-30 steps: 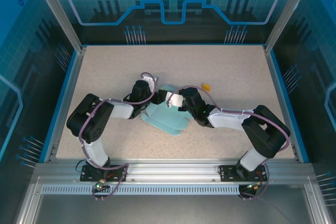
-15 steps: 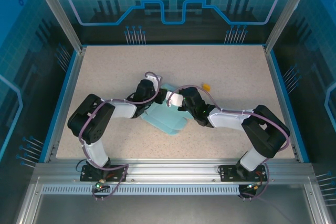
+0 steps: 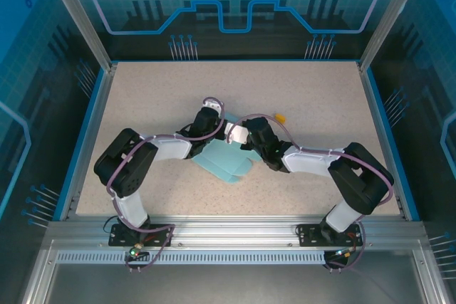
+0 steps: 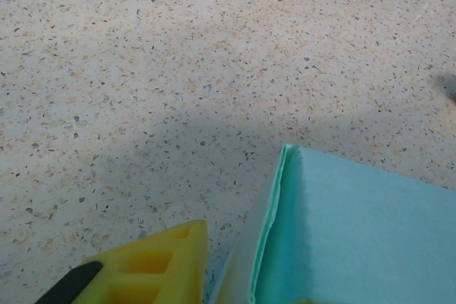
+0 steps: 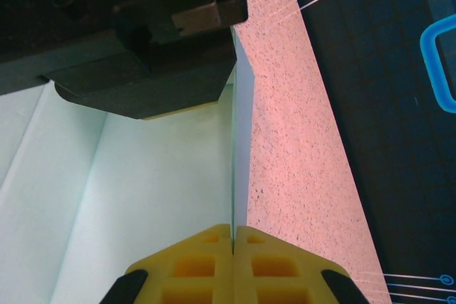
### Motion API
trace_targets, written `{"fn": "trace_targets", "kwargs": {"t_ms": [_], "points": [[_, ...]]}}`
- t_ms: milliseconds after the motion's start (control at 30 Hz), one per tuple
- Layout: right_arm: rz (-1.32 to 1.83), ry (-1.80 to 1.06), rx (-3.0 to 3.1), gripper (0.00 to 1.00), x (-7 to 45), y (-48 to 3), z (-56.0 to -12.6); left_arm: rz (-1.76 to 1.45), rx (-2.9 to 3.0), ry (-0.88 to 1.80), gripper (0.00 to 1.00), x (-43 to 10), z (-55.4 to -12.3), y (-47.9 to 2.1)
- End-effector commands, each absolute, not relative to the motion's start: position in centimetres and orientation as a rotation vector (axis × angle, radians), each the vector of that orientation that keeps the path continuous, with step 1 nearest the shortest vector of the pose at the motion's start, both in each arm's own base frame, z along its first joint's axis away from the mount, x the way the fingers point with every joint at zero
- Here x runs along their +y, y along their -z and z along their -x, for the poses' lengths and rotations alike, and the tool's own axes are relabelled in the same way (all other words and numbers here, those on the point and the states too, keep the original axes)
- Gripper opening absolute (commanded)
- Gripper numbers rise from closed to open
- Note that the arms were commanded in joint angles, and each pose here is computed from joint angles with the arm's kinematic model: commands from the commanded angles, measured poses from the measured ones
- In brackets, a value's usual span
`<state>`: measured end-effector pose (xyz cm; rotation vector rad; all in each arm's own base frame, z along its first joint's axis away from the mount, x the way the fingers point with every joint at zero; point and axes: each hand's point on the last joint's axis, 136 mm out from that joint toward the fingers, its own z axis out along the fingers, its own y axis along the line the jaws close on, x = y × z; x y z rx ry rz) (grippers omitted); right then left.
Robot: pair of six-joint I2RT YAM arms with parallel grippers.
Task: Fold the paper box
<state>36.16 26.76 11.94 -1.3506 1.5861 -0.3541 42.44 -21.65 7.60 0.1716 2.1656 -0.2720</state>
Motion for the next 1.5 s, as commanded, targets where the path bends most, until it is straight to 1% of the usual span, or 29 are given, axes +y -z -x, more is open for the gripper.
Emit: {"fn": "trace_targets", "kwargs": {"t_ms": [0, 167, 300, 533, 833, 1100, 1300, 1467], "points": [[1.404, 0.315, 1.619, 0.0, 26.5, -11.4, -34.4, 0.029, 2.138, 0.038, 0.31, -15.0, -44.6, -7.1], [1.345, 0.33, 1.639, 0.0, 26.1, -12.3, -35.3, -0.088, 2.153, 0.183, 0.4, -17.4, -43.7, -6.8], [1.319, 0.339, 1.648, 0.0, 25.9, -12.7, -35.7, -0.152, 2.161, 0.226, 0.48, -18.0, -42.8, -6.4], [1.312, 0.353, 1.659, 0.0, 25.6, -12.6, -36.2, -0.209, 2.174, 0.293, 0.58, -18.6, -41.2, -5.8], [1.291, 0.372, 1.652, 0.0, 25.4, -13.4, -36.6, -0.223, 2.201, 0.357, 0.68, -19.0, -39.8, -5.1], [1.276, 0.378, 1.648, 0.0, 25.2, -13.9, -36.7, -0.223, 2.245, 0.337, 0.69, -18.5, -39.0, -3.9], [1.271, 0.377, 1.647, 0.0, 25.1, -14.1, -36.6, -0.231, 2.276, 0.315, 0.67, -18.4, -39.2, -3.1], [1.258, 0.368, 1.639, 0.0, 25.1, -14.7, -36.5, -0.238, 2.296, 0.329, 0.7, -18.6, -39.0, -2.5]]}}
